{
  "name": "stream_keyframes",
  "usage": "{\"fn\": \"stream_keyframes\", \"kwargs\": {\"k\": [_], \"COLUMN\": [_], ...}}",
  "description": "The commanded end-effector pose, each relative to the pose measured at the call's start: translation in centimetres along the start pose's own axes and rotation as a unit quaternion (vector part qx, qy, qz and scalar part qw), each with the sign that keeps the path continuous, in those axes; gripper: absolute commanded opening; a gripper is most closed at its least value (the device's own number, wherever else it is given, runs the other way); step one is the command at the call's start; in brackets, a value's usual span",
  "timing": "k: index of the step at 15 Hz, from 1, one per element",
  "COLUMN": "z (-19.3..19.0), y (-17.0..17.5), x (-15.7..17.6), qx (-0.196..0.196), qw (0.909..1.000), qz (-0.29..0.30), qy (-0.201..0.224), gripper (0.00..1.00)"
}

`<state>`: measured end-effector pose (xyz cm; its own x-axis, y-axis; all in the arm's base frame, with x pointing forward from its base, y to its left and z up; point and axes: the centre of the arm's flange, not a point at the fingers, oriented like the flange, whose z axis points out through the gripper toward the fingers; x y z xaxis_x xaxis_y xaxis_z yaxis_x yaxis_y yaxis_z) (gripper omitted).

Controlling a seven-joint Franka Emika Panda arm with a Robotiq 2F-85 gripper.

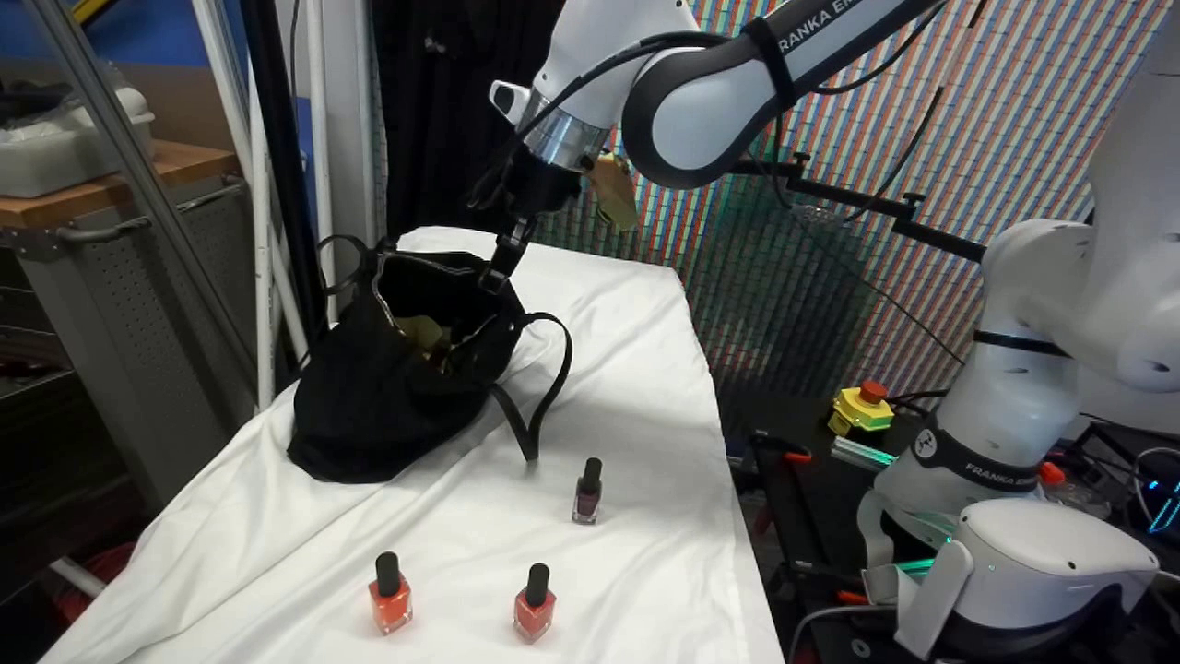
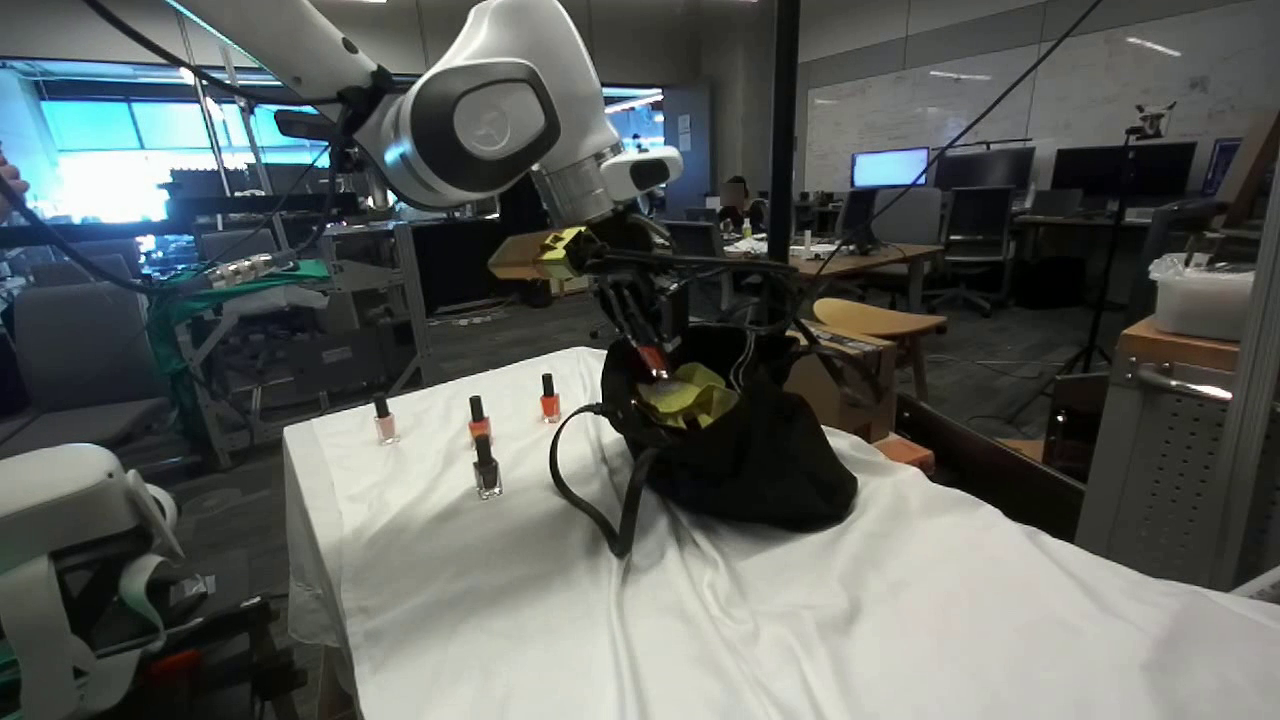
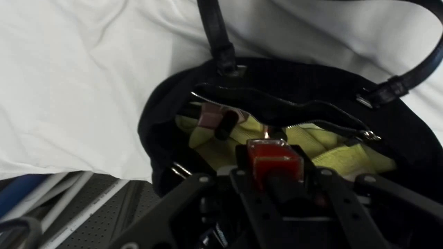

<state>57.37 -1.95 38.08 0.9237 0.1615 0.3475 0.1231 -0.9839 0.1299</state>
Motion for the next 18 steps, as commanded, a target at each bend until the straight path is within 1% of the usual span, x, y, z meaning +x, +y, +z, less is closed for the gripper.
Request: {"fn": "stream_keyframes", "kwargs": {"k": [1,6,9,11,12,13,14,18], "z": [0.1,1.8,3.5,4.3,4.3,4.3,4.3,3.6], "y": [-1.5,-4.5,-5.4,-5.3,-5.6,-5.5,-5.5,-5.4], "x": [2.8,5.0,6.2,6.7,6.8,6.9,7.0,6.4], "qx": [0.031,0.060,0.062,0.062,0.059,0.058,0.058,0.051], "qw": [0.9986,0.9959,0.9950,0.9950,0.9954,0.9957,0.9956,0.9964], "qz": [-0.006,-0.006,0.001,0.002,0.002,0.000,0.001,-0.009], "qy": [0.042,0.067,0.078,0.078,0.076,0.073,0.073,0.067], "gripper": [0.15,0.15,0.15,0.15,0.65,0.66,0.69,0.98]}}
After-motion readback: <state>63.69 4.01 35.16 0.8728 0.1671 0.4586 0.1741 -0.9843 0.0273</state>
